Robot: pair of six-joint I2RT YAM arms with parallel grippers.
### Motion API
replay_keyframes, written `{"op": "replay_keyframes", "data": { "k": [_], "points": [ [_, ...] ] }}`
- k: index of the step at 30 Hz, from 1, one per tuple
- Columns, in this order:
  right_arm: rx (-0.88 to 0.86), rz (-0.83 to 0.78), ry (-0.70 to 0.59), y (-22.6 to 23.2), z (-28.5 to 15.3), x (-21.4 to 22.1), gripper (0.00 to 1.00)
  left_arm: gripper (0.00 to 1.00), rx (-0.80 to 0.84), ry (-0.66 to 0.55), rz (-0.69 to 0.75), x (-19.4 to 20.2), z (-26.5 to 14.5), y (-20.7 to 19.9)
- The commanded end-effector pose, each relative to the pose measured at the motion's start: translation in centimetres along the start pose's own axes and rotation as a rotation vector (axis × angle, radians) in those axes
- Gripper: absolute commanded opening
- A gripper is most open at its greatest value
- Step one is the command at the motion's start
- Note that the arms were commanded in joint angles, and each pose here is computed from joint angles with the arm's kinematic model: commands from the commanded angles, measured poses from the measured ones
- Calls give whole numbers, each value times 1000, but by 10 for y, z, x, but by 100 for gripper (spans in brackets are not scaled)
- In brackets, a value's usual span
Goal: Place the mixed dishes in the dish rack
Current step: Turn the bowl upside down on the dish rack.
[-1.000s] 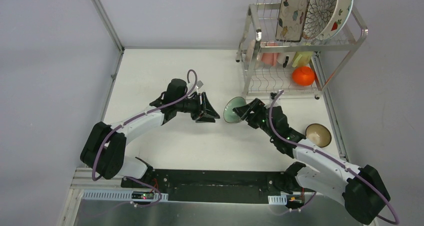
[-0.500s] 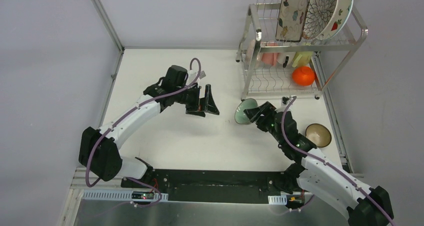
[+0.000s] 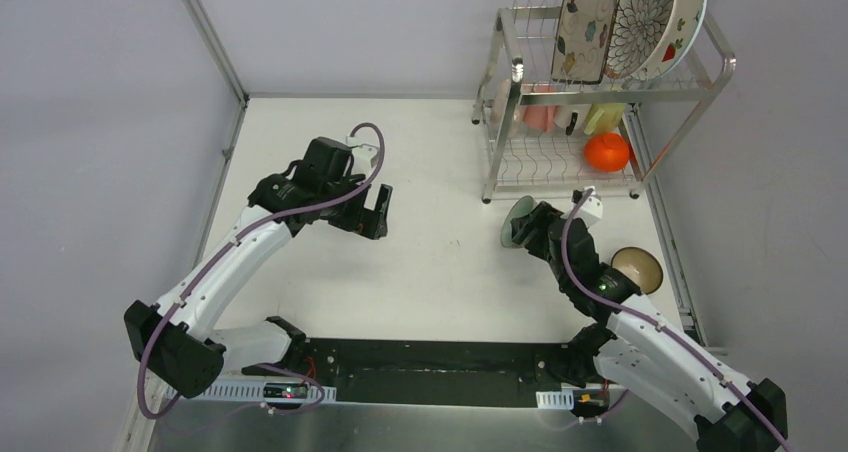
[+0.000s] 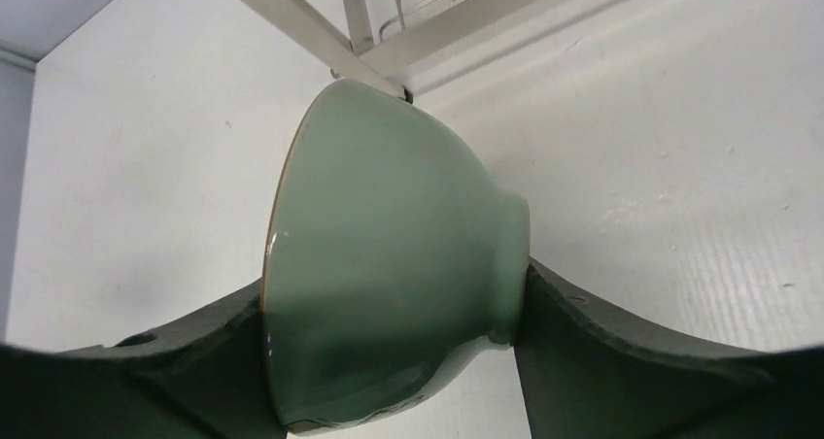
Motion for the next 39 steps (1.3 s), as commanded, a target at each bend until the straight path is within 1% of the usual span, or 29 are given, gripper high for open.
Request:
{"op": "replay_keyframes", "data": {
  "k": [1, 5, 10, 16, 17, 29, 32, 39],
  "points": [
    [30, -52, -202, 20, -1, -67, 25, 99, -157, -104, 64, -4, -14, 30],
    [73, -116, -230, 25, 10, -81, 24, 99, -126, -116, 63, 1, -19, 26],
    [137, -174, -258, 23, 29, -91, 24, 99, -133, -122, 62, 1, -19, 27],
    [185, -246, -280, 17, 39, -104, 23, 99, -98, -120, 65, 3, -21, 22],
    [191, -255, -300, 17, 41, -110, 23, 99, -97, -124, 64, 2, -22, 21],
    [384, -509, -344, -10, 64, -156, 23, 99, -99, -136, 67, 2, -25, 21],
    [437, -598, -326, -18, 74, -164, 23, 99, -101, -135, 67, 3, -25, 22],
    [521, -803, -238, -35, 95, -164, 23, 99, -94, -136, 68, 2, -25, 21]
  ]
}}
Point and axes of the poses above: each gripper's point midway between its finger pads, its own z axis out along the fingers, its own y axis along the line the jaws close on, x = y × z, the point moved 2 cm from there along -z, back along the fingers, and after that the axes turned 5 degrees about -z, right-handed, at the moved point
